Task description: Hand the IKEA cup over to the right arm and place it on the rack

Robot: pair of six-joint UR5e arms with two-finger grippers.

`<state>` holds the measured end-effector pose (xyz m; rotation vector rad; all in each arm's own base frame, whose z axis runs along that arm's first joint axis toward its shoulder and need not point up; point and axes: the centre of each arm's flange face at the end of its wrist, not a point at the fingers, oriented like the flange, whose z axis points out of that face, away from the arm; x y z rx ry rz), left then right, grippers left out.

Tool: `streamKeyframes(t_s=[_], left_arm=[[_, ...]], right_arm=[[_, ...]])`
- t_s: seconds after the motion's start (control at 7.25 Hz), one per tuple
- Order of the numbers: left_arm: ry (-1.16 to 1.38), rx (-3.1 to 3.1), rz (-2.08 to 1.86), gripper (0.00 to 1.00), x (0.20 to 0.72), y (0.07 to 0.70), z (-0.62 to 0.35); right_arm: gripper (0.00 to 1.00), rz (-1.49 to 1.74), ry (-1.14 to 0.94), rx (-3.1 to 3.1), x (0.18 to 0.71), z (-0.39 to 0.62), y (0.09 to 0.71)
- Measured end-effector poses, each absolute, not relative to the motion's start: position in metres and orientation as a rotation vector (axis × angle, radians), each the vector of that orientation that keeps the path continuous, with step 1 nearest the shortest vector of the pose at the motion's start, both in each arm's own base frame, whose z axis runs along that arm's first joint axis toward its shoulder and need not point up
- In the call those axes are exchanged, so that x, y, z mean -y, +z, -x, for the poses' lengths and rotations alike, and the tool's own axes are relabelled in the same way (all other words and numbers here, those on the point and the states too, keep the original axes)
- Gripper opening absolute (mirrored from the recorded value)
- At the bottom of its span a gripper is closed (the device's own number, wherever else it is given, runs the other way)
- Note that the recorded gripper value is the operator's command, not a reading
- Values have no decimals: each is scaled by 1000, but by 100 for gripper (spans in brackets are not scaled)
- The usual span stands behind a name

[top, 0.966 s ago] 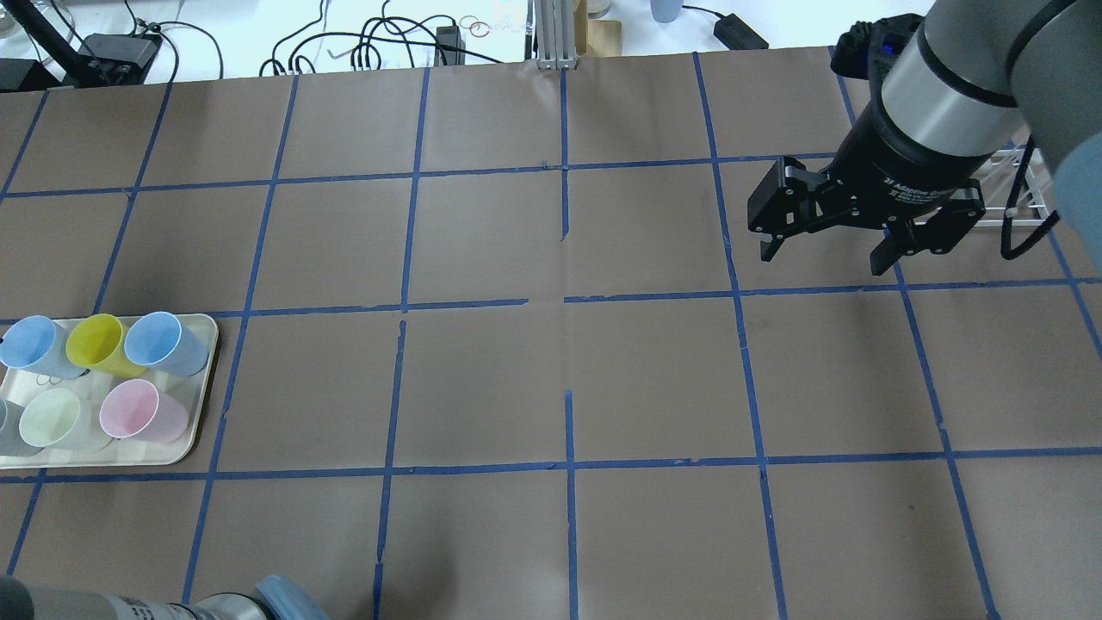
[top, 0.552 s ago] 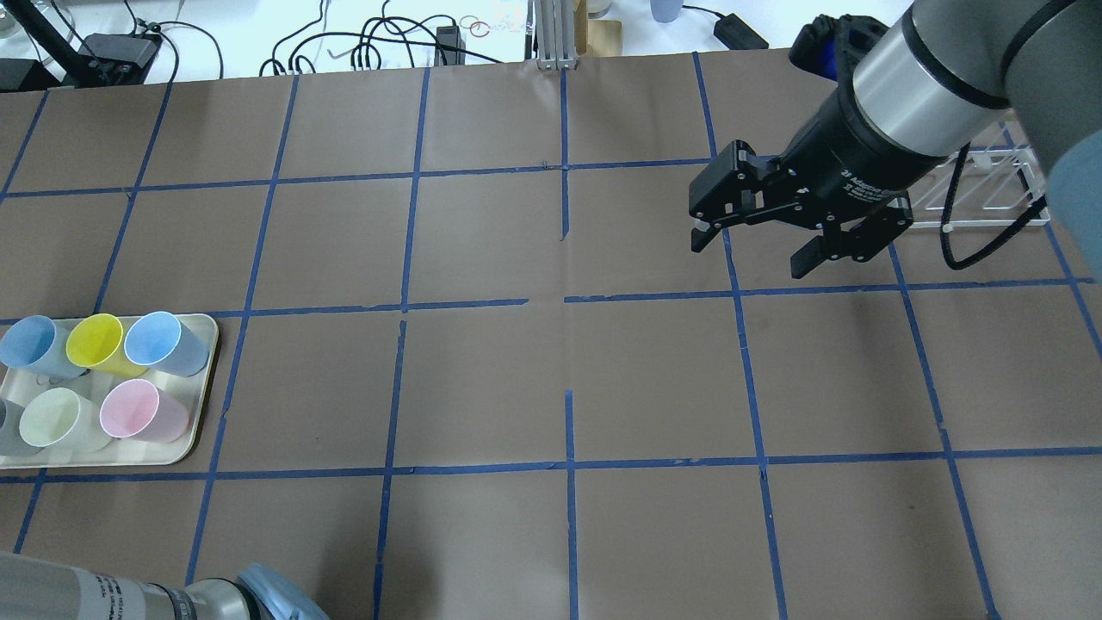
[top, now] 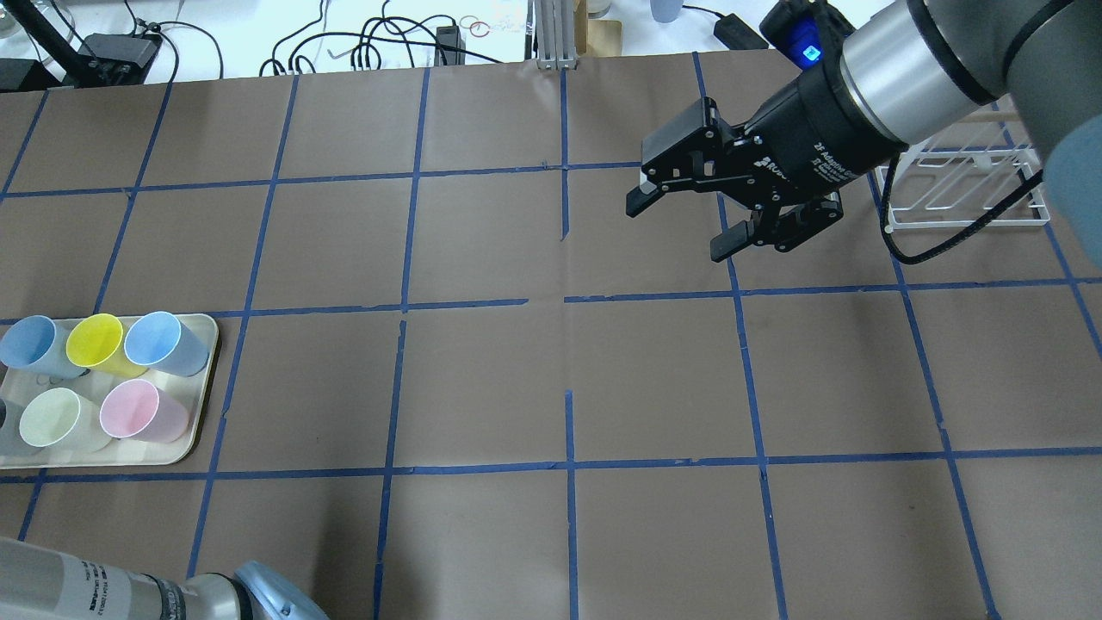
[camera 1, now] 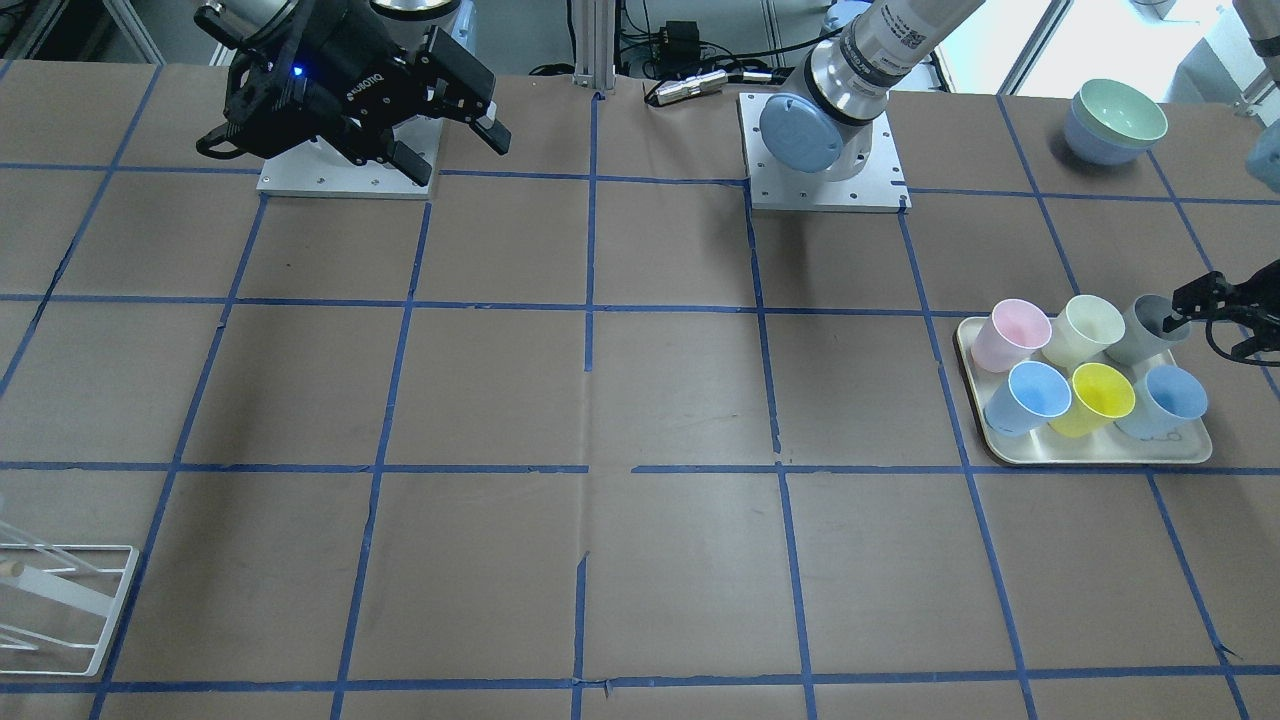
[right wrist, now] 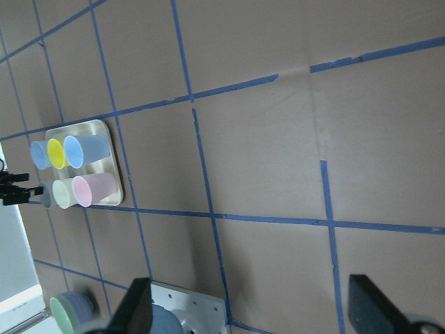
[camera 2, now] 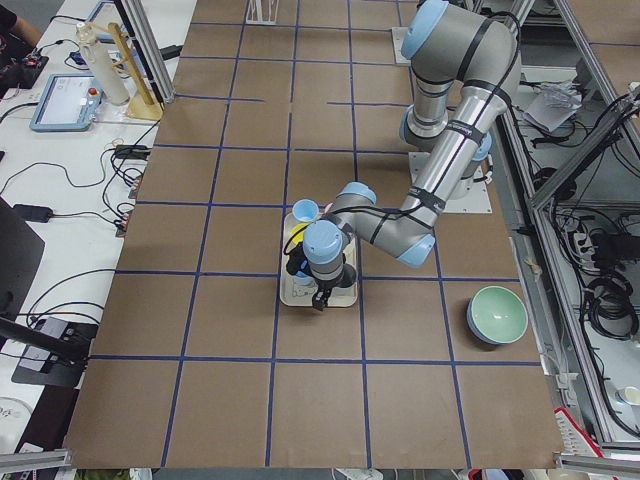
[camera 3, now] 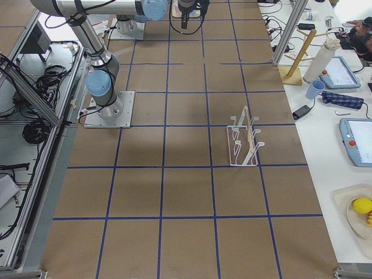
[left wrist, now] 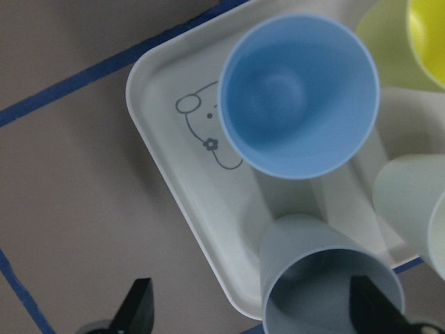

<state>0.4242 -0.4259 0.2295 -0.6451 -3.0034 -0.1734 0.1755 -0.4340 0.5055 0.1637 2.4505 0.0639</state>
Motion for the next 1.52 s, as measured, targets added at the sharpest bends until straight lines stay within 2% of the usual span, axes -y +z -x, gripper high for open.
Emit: streamKeyframes(t_s=[0.14,0.28,0.41,0.83,1.1,1.52], left_arm=[[-192,2995,641,82,426,222,-426],[-201,2988,639,56,426,217,-426],[-205,2985,635,38,426,214,-426],[-209,2986,627,9,426,215,-425],[-211,2987,626,1,427,218,-424],[-215,2970,634,0,431,234,-421]], right_arm=[[100,-156,55,-2404,438,-172,506],[100,-150,51,-2382,444,-167,501],[100,-154,56,-2371,450,-161,494],[100,-167,60,-2316,455,-158,490],[100,-169,58,-2208,460,-163,493],[100,-134,20,-1995,469,-172,504]])
